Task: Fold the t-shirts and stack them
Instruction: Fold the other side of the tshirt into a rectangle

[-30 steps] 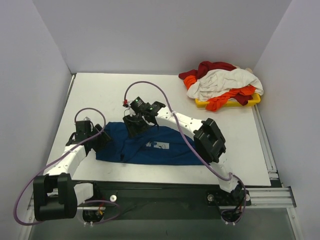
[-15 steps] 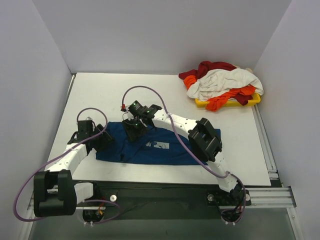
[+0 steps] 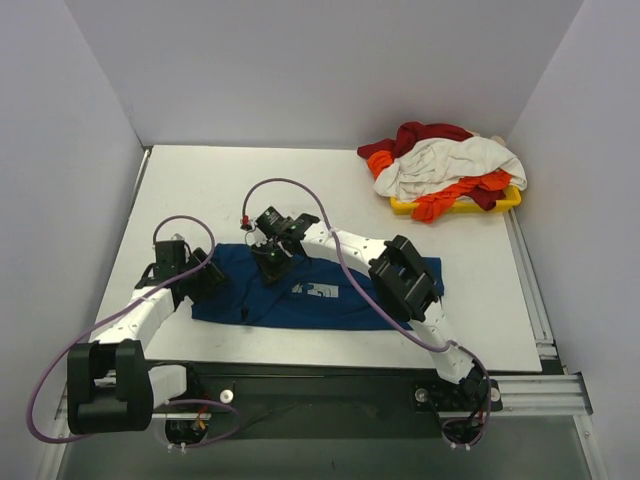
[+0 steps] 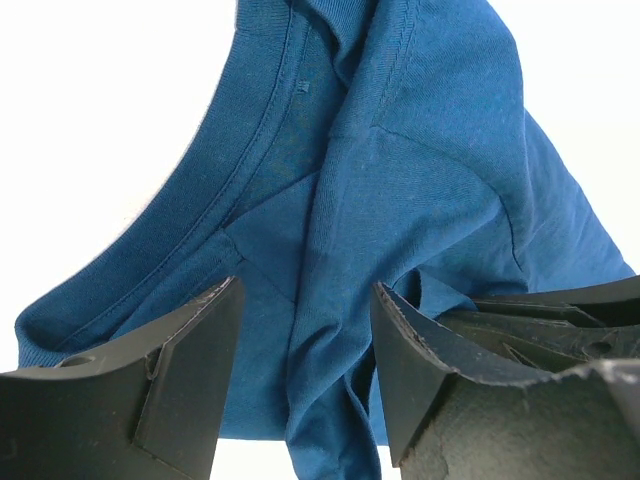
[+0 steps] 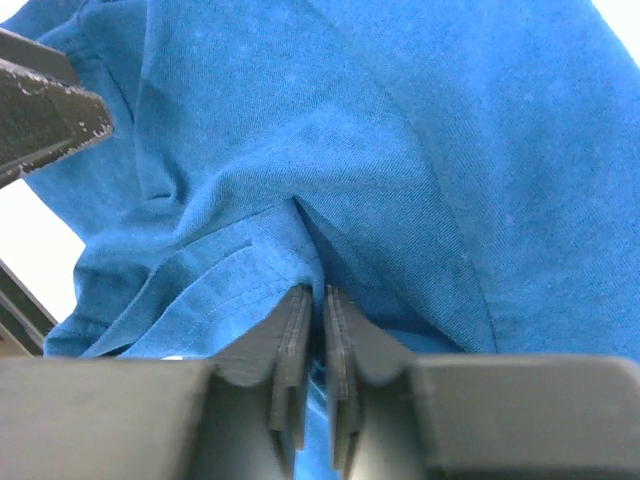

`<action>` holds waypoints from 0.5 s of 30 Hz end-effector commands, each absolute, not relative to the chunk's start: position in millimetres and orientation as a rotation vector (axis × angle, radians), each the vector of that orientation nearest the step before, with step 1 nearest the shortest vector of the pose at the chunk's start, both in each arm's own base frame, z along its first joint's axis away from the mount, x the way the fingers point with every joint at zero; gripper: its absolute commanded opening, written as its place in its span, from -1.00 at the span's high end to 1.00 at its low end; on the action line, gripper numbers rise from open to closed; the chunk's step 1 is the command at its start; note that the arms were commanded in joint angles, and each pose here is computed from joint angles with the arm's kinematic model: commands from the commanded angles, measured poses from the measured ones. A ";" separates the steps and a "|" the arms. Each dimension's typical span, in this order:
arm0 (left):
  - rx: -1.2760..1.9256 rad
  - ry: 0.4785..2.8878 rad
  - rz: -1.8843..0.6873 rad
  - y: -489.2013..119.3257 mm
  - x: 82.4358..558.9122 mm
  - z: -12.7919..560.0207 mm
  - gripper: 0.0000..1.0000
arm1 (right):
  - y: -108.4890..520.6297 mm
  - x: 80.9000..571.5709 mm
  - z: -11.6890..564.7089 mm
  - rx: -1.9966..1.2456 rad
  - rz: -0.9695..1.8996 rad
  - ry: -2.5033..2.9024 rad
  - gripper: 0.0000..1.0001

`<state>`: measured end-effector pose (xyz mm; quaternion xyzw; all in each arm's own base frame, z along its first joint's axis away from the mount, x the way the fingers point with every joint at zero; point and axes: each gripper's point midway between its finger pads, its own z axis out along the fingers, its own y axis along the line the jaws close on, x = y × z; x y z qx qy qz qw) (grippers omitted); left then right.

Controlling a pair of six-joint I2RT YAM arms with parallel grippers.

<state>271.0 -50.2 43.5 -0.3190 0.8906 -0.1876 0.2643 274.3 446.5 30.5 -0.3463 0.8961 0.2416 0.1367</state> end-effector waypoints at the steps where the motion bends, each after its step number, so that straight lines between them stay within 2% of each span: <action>1: -0.840 2.364 -0.513 -49.8 276.0 50.6 -0.28 | 449.8 269.3 61.2 -1.036 0.723 2.518 0.84; 9: -0.842 2.392 -0.480 -47.9 266.9 44.2 -0.26 | 429.7 260.8 83.7 -1.024 0.703 2.466 0.87; 15: -0.821 2.398 -0.505 -54.6 264.7 45.6 -0.24 | 409.9 243.3 85.0 -1.025 0.688 2.469 0.69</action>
